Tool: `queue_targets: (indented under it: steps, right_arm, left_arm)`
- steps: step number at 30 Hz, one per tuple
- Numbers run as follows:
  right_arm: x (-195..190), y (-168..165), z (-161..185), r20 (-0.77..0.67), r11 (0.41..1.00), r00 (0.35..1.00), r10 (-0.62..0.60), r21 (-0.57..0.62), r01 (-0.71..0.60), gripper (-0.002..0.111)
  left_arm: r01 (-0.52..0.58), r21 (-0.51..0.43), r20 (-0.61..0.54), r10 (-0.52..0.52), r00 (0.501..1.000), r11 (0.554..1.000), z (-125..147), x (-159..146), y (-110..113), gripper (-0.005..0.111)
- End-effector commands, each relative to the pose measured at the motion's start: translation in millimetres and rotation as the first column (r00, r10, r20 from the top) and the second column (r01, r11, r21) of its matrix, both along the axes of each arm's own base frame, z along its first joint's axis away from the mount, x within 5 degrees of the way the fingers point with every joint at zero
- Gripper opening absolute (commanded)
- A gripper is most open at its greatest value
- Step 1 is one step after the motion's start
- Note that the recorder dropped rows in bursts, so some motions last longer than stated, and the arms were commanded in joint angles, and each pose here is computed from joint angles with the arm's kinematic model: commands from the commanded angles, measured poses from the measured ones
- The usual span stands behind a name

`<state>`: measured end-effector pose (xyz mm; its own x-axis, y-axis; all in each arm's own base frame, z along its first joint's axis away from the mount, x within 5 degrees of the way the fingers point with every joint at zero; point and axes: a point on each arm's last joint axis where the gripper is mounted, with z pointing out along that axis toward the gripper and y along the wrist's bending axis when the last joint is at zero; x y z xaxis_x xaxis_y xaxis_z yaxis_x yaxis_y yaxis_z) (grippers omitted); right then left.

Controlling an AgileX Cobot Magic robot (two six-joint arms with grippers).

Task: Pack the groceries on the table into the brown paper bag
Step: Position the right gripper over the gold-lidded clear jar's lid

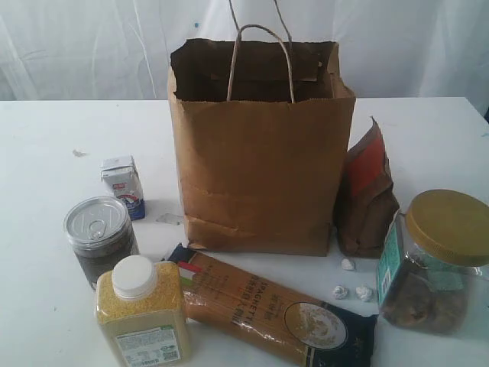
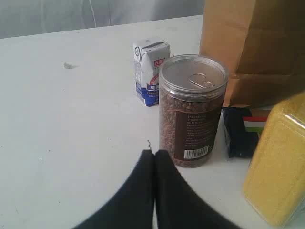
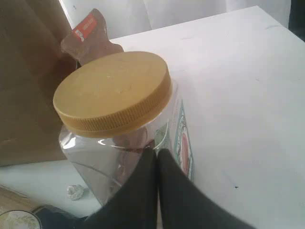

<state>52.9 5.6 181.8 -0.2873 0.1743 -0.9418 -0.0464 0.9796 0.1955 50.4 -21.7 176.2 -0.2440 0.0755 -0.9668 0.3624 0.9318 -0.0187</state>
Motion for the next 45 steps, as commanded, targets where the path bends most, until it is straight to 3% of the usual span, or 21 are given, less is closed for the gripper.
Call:
queue_targets:
  steps: [1, 18, 20, 21, 23, 27, 30, 32, 34, 36, 41, 45]
  right_arm:
    - [0.1, -0.2, -0.4, 0.012, 1.000, 1.000, -0.002, -0.002, 0.002, 0.000]
    - [1.1, -0.3, 3.7, 0.060, 1.000, 0.998, -0.001, -0.011, 0.002, 0.000]
    - [1.6, 1.5, 7.0, 0.081, 0.993, 0.997, -0.017, 0.120, 0.007, 0.000]
    - [1.9, 3.4, 10.1, 0.085, 0.950, 0.995, -0.045, 0.311, 0.016, 0.000]
    - [2.3, 4.9, 15.3, 0.088, 0.838, 0.993, -0.083, 0.545, 0.021, 0.000]
    - [3.1, 1.3, 27.3, 0.211, 0.821, 0.969, -0.127, 0.571, -0.017, 0.000]
    - [3.0, 0.9, 28.4, 0.221, 0.816, 0.966, -0.132, 0.578, -0.021, 0.000]
    - [-1.7, 4.7, 45.4, 0.218, 0.872, 0.974, -0.060, 0.486, -0.055, 0.000]
    - [-13.3, 8.6, 76.4, 0.247, 0.941, 0.968, 0.051, 0.313, -0.129, 0.000]
    - [-26.5, 12.3, 104.4, 0.219, 0.973, 0.960, 0.174, 0.111, -0.202, 0.000]
    - [-35.7, 16.3, 141.6, 0.088, 0.940, 0.944, 0.317, -0.160, -0.301, 0.000]
    - [-27.4, 16.9, 160.8, -0.082, 0.902, 0.936, 0.342, -0.249, -0.352, 0.002]
  left_arm:
    - [-0.002, -0.007, 0.003, 0.002, 1.000, 1.000, -0.3, -0.2, 0.0, 0.000]
    - [-0.002, -0.007, 0.003, 0.002, 1.000, 1.000, -0.3, -0.2, 0.0, 0.000]
    - [-0.002, -0.007, 0.003, 0.002, 1.000, 1.000, -0.3, -0.2, 0.0, 0.000]
    - [-0.002, -0.007, 0.003, 0.002, 1.000, 1.000, -0.3, -0.2, 0.0, 0.000]
    - [-0.002, -0.007, 0.003, 0.002, 1.000, 1.000, -0.3, -0.2, 0.0, 0.000]
    - [-0.002, -0.007, 0.003, 0.002, 1.000, 1.000, -0.3, -0.2, 0.0, 0.000]
    - [-0.002, -0.007, 0.003, 0.002, 1.000, 1.000, -0.3, -0.2, 0.0, 0.000]
    - [-0.002, -0.007, 0.003, 0.002, 1.000, 1.000, -0.3, -0.2, 0.0, 0.000]
    - [-0.002, -0.007, 0.003, 0.002, 1.000, 1.000, -0.3, -0.2, 0.0, 0.000]
    - [-0.002, -0.007, 0.003, 0.002, 1.000, 1.000, -0.3, -0.2, 0.0, 0.000]
    - [-0.002, -0.007, 0.003, 0.002, 1.000, 1.000, -0.3, -0.2, 0.0, 0.000]
    - [-0.002, -0.007, 0.003, 0.002, 1.000, 1.000, -0.3, -0.2, 0.0, 0.000]
